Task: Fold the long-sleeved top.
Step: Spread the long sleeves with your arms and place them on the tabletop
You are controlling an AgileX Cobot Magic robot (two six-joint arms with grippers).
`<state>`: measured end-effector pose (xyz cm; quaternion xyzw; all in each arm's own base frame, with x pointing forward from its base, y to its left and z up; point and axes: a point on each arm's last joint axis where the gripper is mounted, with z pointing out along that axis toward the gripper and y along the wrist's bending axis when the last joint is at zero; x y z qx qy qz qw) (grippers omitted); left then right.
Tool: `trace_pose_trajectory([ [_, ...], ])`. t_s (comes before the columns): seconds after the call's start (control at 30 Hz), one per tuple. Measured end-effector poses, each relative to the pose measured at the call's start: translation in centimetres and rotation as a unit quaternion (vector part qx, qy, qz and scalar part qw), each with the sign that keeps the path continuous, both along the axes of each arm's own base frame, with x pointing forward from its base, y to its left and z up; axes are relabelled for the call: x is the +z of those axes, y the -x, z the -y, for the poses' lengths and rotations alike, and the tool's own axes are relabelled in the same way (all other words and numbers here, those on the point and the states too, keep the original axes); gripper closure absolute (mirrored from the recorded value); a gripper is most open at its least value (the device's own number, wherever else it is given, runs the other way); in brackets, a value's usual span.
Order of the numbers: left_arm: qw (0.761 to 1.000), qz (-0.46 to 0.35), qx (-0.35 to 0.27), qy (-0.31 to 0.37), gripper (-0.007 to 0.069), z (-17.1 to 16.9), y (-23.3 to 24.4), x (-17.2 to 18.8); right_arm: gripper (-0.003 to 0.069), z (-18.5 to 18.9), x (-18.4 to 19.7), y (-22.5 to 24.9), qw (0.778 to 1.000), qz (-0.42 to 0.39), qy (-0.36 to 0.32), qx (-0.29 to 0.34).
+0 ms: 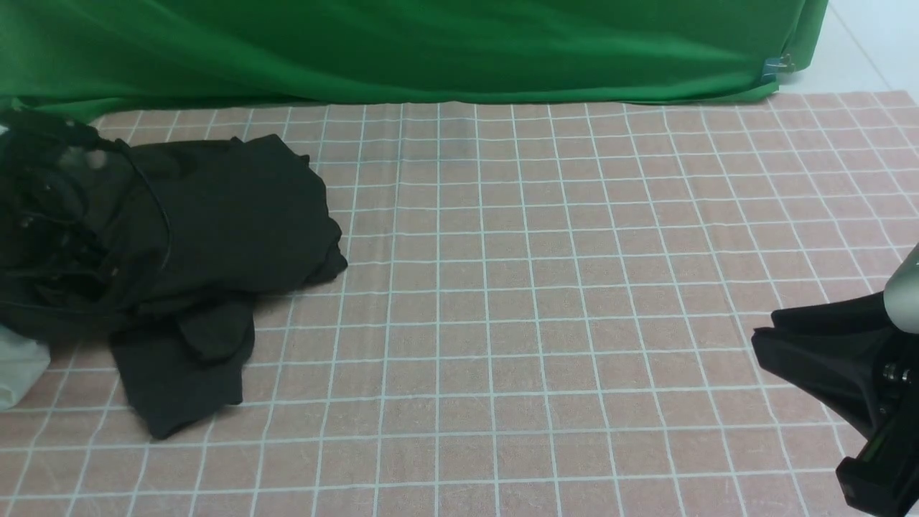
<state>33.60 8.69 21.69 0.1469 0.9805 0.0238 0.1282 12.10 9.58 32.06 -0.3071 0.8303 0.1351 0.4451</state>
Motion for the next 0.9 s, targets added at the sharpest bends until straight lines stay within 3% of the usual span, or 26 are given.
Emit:
trace_pose_trajectory([
  [0.1,1.000,0.004,0.000,0.029,0.0574,0.6,0.0,0.1,0.0492,0.0,0.1,0.0,1.000,0.003,-0.003,0.000],
  [0.27,0.997,0.050,-0.030,0.056,0.0590,4.2,0.2,3.0,0.0492,0.0,0.1,-0.1,1.000,0.005,-0.001,0.000],
  [0.47,0.980,0.117,-0.148,0.065,0.0592,12.9,2.3,7.9,0.0489,0.3,0.4,-0.3,1.000,0.015,0.009,-0.016],
  [0.5,0.971,0.126,-0.184,0.080,0.0592,16.0,3.5,8.9,0.0487,0.5,0.8,-0.3,0.999,0.018,0.018,-0.021],
  [0.67,0.952,0.113,-0.263,0.109,0.0592,22.0,6.3,9.5,0.0486,1.7,2.3,-0.5,0.996,0.022,0.061,-0.063],
  [0.9,0.906,0.085,-0.378,0.169,0.0592,31.3,11.3,8.5,0.0484,3.8,4.5,-0.5,0.982,0.022,0.105,-0.153],
])
